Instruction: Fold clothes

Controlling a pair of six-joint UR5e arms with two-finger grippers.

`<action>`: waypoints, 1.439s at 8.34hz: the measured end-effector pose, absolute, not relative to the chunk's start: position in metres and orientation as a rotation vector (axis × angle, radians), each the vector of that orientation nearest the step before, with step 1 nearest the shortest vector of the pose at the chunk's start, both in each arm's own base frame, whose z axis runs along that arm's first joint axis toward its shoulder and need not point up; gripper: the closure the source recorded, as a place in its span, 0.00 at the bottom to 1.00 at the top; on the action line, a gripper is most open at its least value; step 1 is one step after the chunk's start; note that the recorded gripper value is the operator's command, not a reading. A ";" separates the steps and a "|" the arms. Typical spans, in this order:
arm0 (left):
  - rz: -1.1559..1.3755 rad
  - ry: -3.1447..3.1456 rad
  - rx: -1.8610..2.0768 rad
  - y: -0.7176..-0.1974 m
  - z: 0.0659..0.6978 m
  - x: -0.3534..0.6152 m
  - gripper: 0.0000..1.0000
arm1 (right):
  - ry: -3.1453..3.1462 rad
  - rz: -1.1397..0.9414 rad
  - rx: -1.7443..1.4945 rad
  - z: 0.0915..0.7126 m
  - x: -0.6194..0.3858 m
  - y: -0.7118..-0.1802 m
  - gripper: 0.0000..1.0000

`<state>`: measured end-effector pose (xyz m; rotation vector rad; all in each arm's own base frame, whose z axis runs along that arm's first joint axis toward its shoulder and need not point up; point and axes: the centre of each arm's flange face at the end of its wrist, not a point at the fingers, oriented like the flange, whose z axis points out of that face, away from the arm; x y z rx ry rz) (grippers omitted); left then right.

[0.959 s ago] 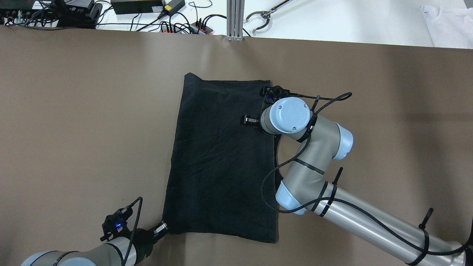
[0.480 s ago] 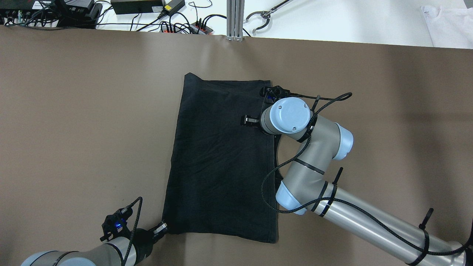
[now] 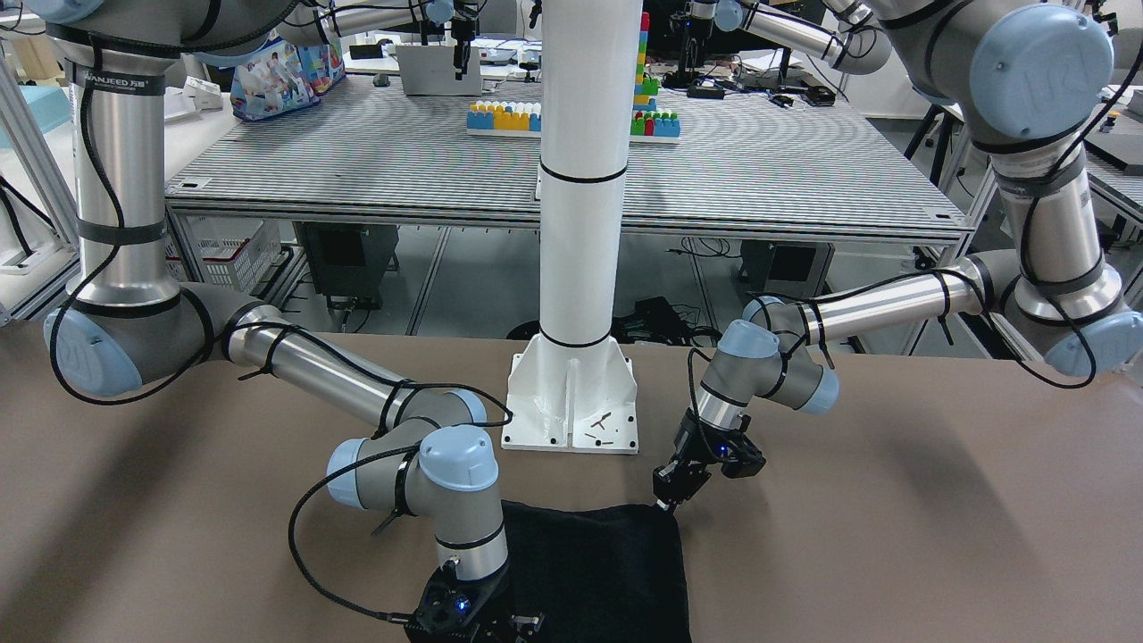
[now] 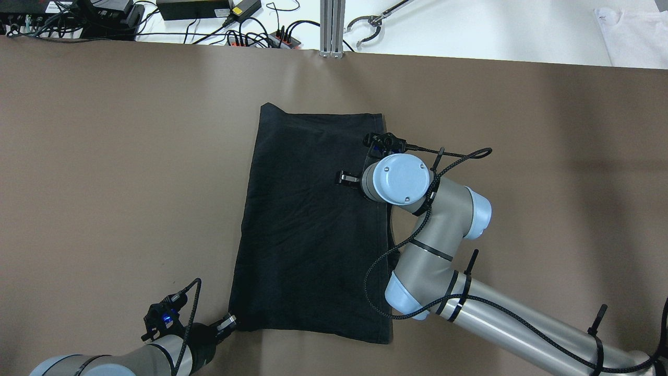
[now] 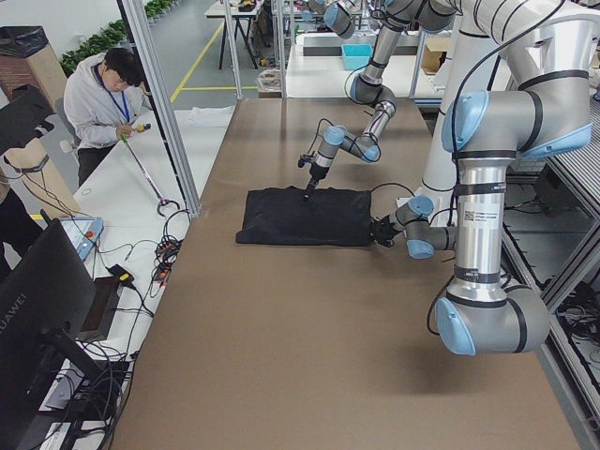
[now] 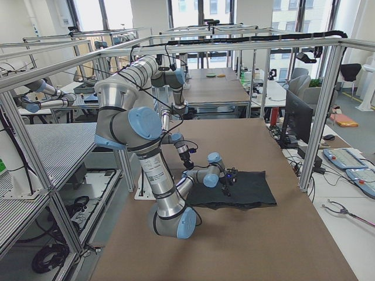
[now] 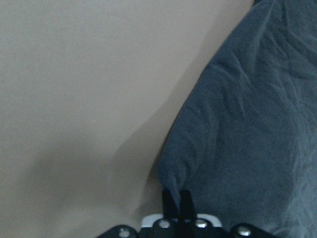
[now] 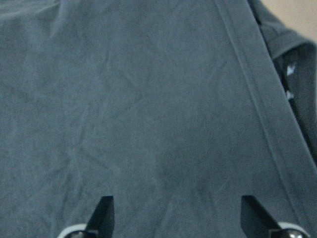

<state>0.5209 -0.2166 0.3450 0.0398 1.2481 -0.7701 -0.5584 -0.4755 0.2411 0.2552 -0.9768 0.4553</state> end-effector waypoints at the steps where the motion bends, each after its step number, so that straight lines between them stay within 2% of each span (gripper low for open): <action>1: -0.772 1.249 0.046 -0.217 0.345 0.521 1.00 | -1.011 0.519 0.213 0.232 -0.566 -0.452 0.11; 3: -0.772 1.248 0.058 -0.217 0.345 0.522 1.00 | -1.055 0.635 0.153 0.236 -0.567 -0.401 0.11; 7: -0.769 1.245 0.074 -0.218 0.346 0.522 1.00 | -1.055 0.717 0.049 0.271 -0.537 -0.318 0.11; 12: -0.770 1.236 0.079 -0.219 0.349 0.530 1.00 | -0.975 0.711 0.010 0.286 -0.559 -0.276 0.11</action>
